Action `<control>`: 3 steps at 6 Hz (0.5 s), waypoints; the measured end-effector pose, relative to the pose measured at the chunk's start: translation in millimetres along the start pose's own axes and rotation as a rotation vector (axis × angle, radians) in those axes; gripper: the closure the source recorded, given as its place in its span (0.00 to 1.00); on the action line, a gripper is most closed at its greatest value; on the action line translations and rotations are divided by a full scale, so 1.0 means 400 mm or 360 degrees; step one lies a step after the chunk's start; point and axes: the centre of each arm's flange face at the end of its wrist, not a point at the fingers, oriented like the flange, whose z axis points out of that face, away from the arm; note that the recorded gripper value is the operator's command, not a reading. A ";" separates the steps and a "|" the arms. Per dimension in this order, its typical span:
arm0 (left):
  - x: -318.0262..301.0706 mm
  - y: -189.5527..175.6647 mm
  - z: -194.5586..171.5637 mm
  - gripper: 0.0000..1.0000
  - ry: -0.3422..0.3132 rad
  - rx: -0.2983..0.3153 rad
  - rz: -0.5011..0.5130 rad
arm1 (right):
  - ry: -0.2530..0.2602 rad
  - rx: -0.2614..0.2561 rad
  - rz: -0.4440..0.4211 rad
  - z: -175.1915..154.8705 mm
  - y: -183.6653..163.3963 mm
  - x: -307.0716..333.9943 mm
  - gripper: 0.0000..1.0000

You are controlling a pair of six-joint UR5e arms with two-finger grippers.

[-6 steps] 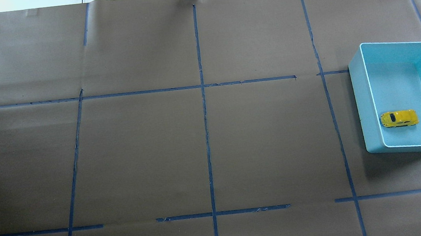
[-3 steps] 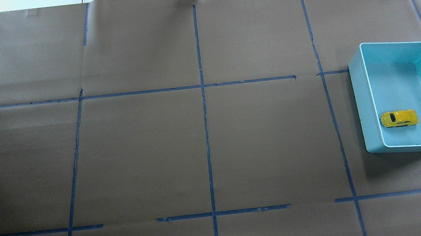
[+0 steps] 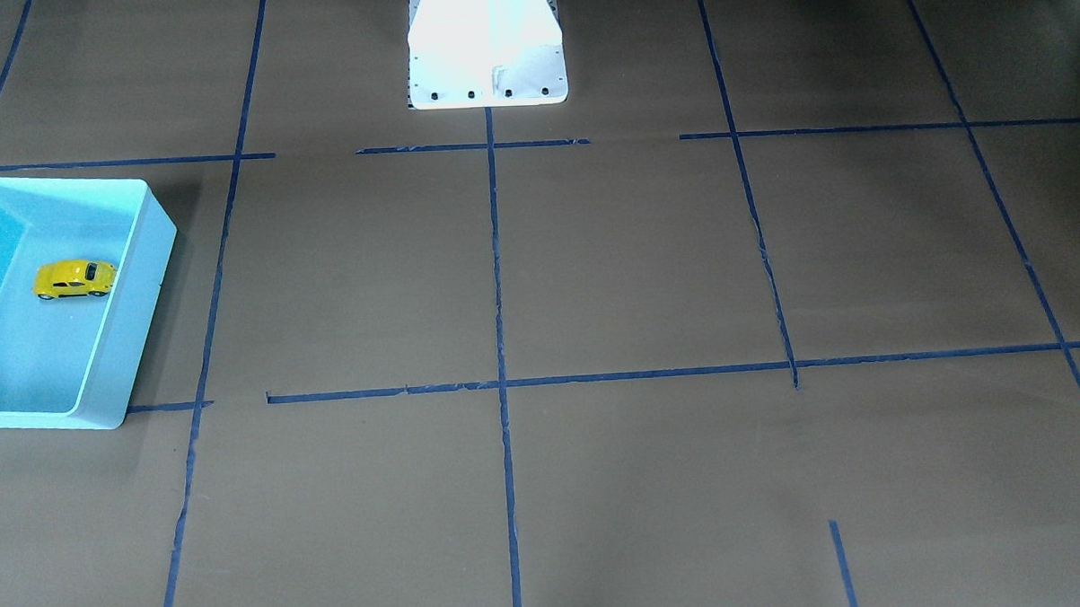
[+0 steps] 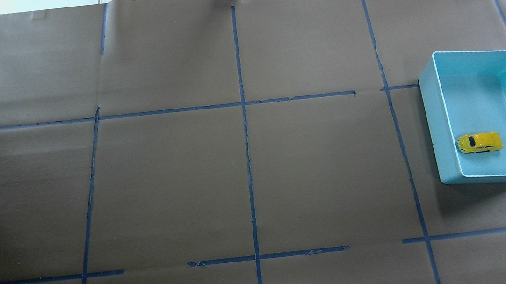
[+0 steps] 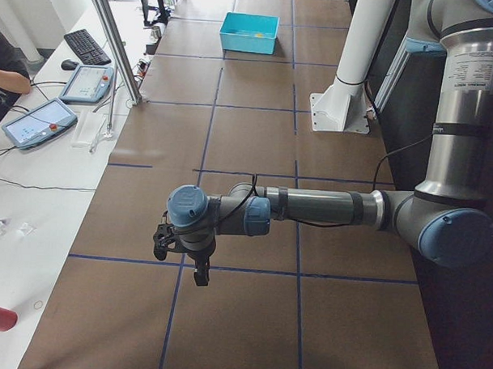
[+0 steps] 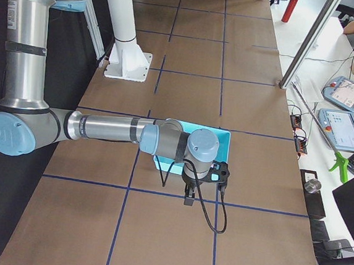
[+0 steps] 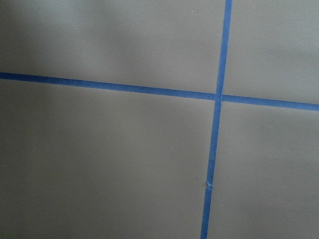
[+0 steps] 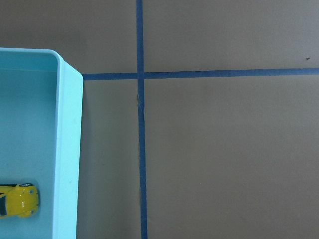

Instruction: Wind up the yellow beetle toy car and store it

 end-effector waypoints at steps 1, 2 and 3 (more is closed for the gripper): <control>0.000 0.000 -0.002 0.00 -0.0001 0.0003 0.0001 | -0.0001 -0.0005 0.0008 0.004 0.002 0.004 0.00; 0.001 -0.001 -0.004 0.00 0.0003 0.0009 0.0008 | -0.0004 -0.0008 0.0013 0.006 0.003 0.005 0.00; 0.004 -0.002 -0.006 0.00 0.0010 0.0014 0.0015 | -0.0005 -0.0010 0.0017 0.007 0.003 0.006 0.00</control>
